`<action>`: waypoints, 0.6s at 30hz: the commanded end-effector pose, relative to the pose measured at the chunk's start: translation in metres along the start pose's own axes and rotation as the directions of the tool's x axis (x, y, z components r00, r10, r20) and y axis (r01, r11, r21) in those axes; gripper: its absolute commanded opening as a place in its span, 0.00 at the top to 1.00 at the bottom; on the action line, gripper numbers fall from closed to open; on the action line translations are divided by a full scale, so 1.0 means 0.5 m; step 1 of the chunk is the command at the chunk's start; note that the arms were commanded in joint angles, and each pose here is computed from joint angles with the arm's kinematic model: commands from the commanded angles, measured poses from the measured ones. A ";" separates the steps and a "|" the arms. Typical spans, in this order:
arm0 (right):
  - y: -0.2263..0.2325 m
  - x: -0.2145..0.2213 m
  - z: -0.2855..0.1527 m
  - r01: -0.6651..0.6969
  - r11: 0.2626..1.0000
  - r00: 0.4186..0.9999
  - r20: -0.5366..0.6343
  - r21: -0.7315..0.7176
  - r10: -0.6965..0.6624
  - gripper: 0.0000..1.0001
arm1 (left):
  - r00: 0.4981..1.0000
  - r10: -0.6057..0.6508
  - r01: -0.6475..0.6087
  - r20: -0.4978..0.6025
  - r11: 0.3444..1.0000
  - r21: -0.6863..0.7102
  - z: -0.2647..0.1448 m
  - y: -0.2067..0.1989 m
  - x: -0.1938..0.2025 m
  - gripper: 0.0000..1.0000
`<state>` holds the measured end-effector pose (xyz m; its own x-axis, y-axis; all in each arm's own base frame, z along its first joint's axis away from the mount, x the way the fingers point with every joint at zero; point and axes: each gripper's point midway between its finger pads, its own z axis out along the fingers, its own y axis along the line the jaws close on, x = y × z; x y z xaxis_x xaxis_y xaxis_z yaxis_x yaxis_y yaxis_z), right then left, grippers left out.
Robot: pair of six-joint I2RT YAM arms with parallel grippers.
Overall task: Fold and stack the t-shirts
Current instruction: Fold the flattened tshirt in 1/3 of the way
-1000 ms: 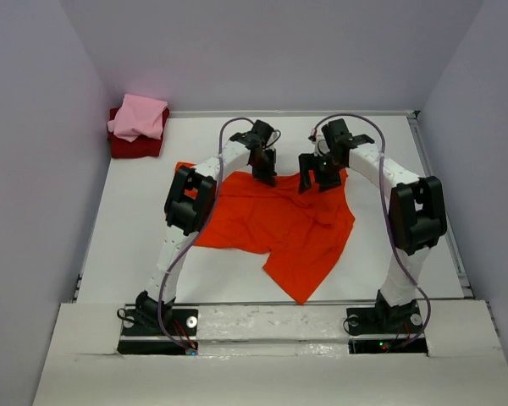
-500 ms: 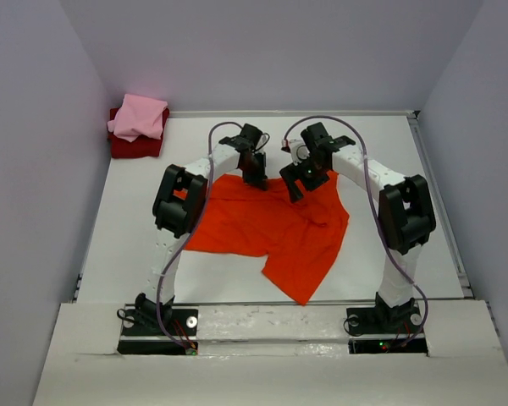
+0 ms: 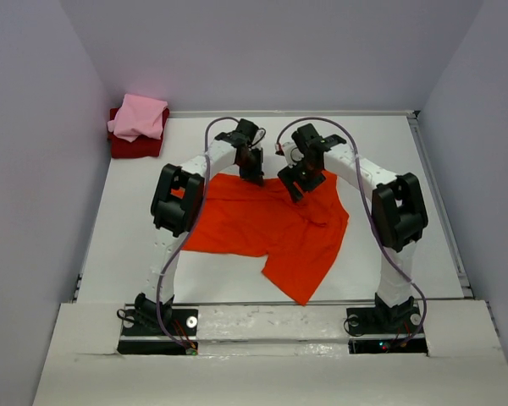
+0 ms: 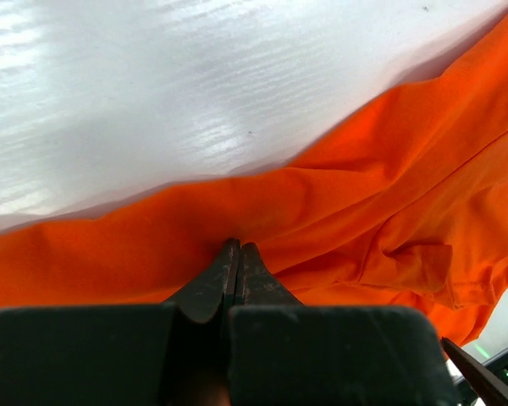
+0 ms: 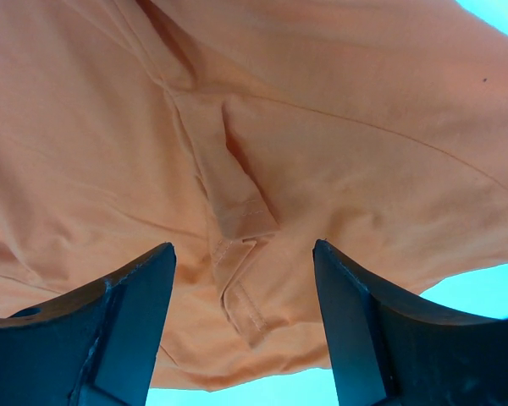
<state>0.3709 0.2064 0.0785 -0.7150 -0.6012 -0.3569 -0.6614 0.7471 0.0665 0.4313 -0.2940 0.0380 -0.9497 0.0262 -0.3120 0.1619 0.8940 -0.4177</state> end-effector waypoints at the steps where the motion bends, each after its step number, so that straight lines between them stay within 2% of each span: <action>1: 0.000 0.011 0.008 0.007 1.000 1.000 -0.030 0.011 -0.007 0.30 | 0.999 0.028 -0.028 0.031 1.000 0.006 -0.033 0.001 -0.034 0.97; 7: 0.004 0.024 0.015 -0.008 1.000 0.999 -0.050 0.004 0.008 0.30 | 0.999 0.023 -0.024 0.031 1.000 0.011 -0.033 0.013 -0.037 0.97; 16: 0.023 0.031 0.050 -0.019 1.000 0.997 -0.078 -0.020 0.018 0.44 | 0.999 0.028 -0.028 0.024 1.000 0.012 -0.032 0.019 -0.039 0.97; 18: 0.024 0.032 0.058 -0.025 0.999 0.996 -0.081 -0.025 0.023 0.43 | 0.999 0.030 -0.030 0.025 0.999 0.012 -0.034 0.019 -0.040 0.97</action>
<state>0.3601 0.2054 0.0519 -0.7453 -0.6047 -0.2808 -0.6473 0.7573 0.0870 0.4416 -0.2764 0.0399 -0.9469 0.0243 -0.3206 0.1609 0.8991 -0.4071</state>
